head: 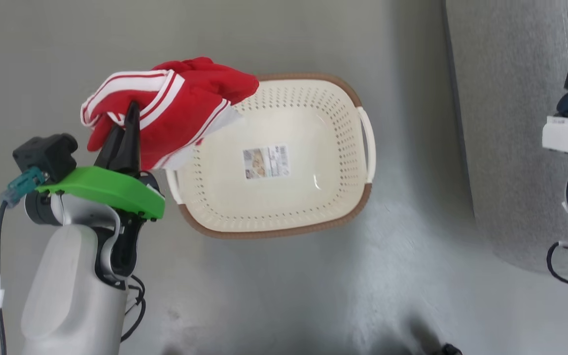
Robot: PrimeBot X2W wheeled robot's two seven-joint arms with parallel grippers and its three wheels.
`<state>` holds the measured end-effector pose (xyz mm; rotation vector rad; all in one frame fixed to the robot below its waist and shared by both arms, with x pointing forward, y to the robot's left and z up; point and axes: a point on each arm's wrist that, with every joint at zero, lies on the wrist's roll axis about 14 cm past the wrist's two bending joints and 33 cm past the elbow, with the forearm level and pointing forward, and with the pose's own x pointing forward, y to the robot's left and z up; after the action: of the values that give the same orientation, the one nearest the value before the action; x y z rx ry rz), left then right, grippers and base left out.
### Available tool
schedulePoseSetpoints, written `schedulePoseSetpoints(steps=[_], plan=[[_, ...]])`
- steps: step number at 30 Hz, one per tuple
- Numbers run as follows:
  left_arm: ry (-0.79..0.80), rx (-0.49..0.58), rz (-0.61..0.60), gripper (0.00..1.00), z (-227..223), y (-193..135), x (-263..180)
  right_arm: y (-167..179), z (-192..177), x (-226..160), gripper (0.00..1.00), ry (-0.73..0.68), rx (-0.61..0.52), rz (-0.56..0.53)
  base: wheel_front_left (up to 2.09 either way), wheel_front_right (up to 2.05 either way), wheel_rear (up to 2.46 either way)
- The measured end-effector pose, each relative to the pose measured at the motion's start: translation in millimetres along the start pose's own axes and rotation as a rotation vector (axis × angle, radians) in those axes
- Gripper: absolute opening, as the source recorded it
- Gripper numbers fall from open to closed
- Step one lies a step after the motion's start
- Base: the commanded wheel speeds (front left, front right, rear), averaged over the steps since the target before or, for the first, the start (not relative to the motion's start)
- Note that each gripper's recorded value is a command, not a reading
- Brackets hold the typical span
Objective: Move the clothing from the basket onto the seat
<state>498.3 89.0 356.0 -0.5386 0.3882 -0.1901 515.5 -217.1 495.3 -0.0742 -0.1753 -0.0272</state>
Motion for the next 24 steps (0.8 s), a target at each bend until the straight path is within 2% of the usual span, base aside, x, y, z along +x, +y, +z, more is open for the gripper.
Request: schedulePoseSetpoints(steps=[10,14,20,24], plan=[[-0.172,0.009,0.052,0.00,60,4,-53,35,31,-21,1.00,-0.027,0.068,0.099,0.00,0.00,0.00],[-0.202,0.026,0.056,0.00,71,2,-74,54,47,-30,1.00,-0.048,0.099,0.152,0.00,0.00,0.00],[-0.225,0.057,0.052,0.00,82,-3,-103,62,69,-48,1.00,-0.072,0.116,0.176,0.00,0.00,0.00],[-0.243,0.107,0.019,0.00,93,-15,-118,83,79,-66,1.00,-0.076,0.131,0.256,0.00,0.00,0.00]])
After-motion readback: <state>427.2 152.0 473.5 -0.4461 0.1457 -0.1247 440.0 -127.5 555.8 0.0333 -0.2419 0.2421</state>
